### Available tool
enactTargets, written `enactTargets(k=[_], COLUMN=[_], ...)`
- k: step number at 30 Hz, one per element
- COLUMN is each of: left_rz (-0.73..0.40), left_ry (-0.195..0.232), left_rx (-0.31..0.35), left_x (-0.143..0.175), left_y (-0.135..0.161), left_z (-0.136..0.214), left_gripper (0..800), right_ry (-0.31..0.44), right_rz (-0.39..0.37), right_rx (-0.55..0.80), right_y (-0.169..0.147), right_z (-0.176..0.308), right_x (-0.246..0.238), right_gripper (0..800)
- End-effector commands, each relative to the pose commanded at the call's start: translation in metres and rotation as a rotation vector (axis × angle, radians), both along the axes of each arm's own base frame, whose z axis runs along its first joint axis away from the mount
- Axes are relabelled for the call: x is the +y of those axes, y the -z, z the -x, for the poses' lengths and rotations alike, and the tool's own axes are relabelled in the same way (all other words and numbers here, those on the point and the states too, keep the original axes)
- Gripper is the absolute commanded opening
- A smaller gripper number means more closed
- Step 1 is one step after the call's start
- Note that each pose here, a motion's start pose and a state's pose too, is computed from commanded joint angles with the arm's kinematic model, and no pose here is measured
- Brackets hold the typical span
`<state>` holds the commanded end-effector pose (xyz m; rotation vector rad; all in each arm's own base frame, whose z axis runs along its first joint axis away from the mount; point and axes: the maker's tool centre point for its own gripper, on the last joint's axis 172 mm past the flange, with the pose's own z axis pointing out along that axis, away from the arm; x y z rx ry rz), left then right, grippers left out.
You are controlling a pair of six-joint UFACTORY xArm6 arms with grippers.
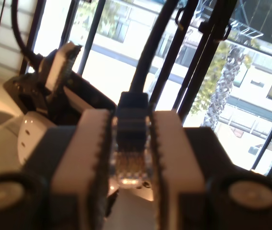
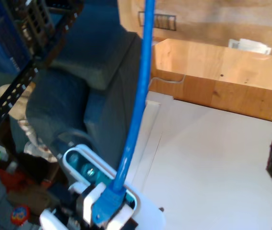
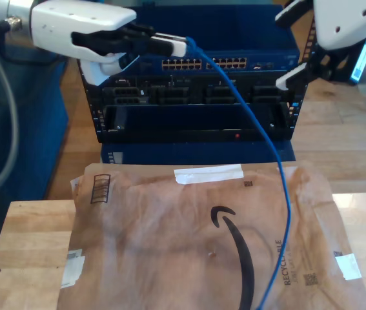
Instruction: Grab the cable and plug it in
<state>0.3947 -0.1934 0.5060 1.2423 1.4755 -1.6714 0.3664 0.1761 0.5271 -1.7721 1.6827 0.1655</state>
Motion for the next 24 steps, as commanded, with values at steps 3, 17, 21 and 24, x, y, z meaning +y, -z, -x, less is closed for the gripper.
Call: enactTargets(k=[3, 17, 21, 24], left_rz=[0.003, 0.046, 0.109, 0.119], left_ry=[0.009, 0.046, 0.048, 0.065], left_rx=[0.038, 0.136, 0.15, 0.178], left_x=[0.003, 0.017, 0.03, 0.031], left_y=[0.004, -0.011, -0.019, -0.023], left_z=[0.002, 0.013, 0.01, 0.014], left_gripper=[2, 2, 2, 2], right_ry=[-0.057, -0.19, -0.193, -0.188], right_rz=[0.004, -0.033, -0.05, -0.056], right_rx=[-0.042, -0.406, -0.458, -0.474], right_y=[-0.004, -0.003, -0.015, -0.019], right_z=[0.001, -0.01, -0.005, -0.002], right_x=[0.016, 0.085, 0.089, 0.087], right_gripper=[798, 796, 793, 793])
